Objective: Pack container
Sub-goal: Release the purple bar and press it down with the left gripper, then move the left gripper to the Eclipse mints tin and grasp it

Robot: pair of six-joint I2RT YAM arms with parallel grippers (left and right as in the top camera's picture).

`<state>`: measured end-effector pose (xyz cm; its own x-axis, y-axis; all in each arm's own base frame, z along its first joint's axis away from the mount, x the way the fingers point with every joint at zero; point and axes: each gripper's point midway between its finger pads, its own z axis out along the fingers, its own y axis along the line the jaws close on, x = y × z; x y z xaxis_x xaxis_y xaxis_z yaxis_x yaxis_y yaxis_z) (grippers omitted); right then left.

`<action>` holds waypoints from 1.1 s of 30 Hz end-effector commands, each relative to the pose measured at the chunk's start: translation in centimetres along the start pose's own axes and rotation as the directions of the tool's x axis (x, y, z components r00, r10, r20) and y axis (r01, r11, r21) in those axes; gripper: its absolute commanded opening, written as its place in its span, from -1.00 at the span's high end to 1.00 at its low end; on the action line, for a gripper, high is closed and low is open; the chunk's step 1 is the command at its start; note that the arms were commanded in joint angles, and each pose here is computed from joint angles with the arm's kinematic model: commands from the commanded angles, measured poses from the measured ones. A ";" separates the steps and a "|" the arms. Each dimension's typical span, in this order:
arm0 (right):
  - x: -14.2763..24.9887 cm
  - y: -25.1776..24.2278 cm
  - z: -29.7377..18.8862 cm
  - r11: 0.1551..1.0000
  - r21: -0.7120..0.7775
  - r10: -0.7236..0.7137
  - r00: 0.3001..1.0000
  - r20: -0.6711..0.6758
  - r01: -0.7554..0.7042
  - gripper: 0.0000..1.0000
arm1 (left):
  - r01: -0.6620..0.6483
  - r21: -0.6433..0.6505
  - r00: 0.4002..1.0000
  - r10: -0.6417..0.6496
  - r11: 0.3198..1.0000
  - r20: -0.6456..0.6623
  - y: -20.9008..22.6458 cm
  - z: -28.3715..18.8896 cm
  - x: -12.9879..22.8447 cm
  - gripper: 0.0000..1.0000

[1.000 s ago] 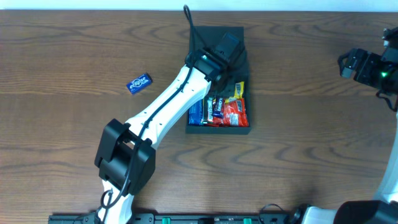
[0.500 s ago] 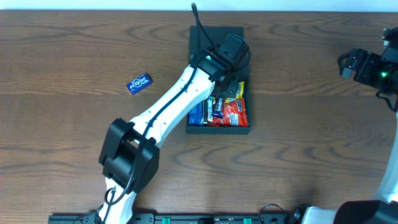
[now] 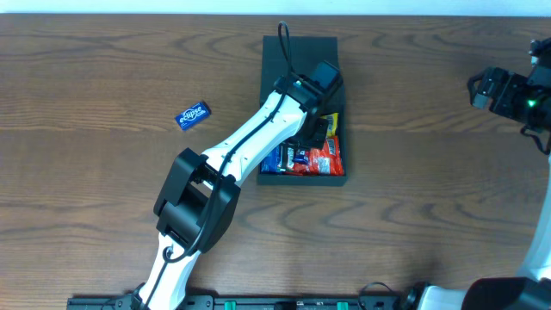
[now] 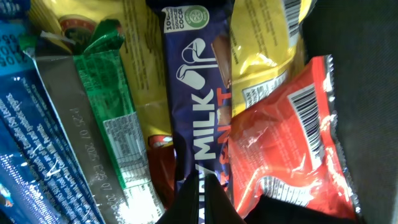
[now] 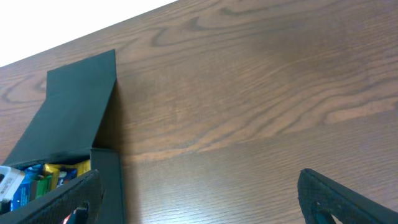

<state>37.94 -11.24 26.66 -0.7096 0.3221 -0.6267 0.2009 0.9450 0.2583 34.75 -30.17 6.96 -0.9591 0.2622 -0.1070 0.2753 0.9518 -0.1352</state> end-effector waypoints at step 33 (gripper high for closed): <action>-0.2 0.1 -0.9 1.000 -0.002 0.015 1.000 0.014 -0.015 -0.99 | -0.267 -0.219 0.919 0.316 0.938 0.235 19.9 -14.1 -7.0 -0.76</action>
<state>37.79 -11.17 26.55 -0.7143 0.3243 -0.6201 0.2029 0.9440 0.2601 46.36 -10.81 20.41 -0.8494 0.3186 -0.4206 0.2812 0.9478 0.1501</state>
